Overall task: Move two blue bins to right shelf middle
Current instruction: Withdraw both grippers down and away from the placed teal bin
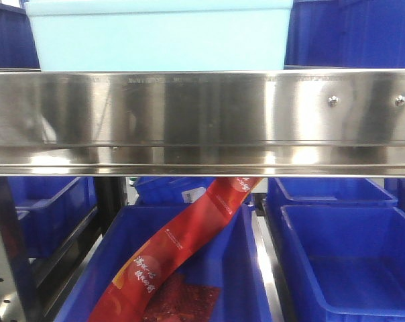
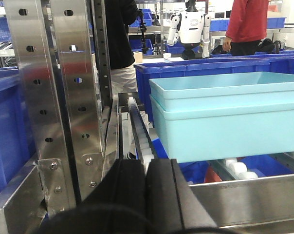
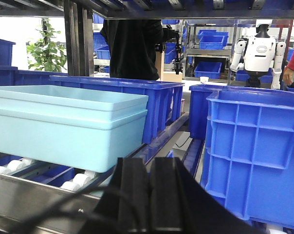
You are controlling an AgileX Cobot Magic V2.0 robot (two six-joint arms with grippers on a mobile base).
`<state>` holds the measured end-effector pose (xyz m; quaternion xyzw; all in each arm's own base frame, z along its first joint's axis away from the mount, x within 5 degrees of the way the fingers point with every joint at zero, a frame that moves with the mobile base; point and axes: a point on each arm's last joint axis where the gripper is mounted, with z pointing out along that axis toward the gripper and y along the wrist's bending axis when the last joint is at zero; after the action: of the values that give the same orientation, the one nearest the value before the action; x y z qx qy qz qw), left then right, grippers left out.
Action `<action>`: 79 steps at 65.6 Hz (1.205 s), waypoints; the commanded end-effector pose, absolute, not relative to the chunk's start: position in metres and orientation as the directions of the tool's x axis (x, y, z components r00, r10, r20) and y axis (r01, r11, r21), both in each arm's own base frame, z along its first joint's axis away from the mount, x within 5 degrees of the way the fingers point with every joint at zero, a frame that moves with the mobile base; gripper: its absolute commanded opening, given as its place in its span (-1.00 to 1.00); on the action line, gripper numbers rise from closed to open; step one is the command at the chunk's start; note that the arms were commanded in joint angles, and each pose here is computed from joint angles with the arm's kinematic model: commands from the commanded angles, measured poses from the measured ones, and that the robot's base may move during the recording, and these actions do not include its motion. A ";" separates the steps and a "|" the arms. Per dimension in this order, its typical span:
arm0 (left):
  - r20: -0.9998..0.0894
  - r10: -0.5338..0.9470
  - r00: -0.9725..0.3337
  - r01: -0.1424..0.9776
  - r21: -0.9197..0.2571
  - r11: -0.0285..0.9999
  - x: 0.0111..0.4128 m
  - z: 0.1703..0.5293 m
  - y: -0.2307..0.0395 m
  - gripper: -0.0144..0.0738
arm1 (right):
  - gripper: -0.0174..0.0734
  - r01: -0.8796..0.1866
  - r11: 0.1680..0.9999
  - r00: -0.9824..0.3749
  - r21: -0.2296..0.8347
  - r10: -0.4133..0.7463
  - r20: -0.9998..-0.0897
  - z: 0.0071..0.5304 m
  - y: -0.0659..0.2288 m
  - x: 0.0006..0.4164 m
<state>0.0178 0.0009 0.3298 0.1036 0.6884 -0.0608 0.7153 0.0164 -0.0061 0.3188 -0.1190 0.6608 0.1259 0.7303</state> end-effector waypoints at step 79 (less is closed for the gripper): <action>-0.998 0.038 0.044 0.113 0.042 0.993 0.056 0.209 -0.007 -0.92 | -0.97 -0.333 0.943 0.100 -0.015 0.020 -0.995 0.318 -0.006 0.016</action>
<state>0.0537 -0.0062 0.2186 0.0636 0.7108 -0.0187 0.7003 0.0168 -0.0061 0.3175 -0.1180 0.6641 0.1250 0.7276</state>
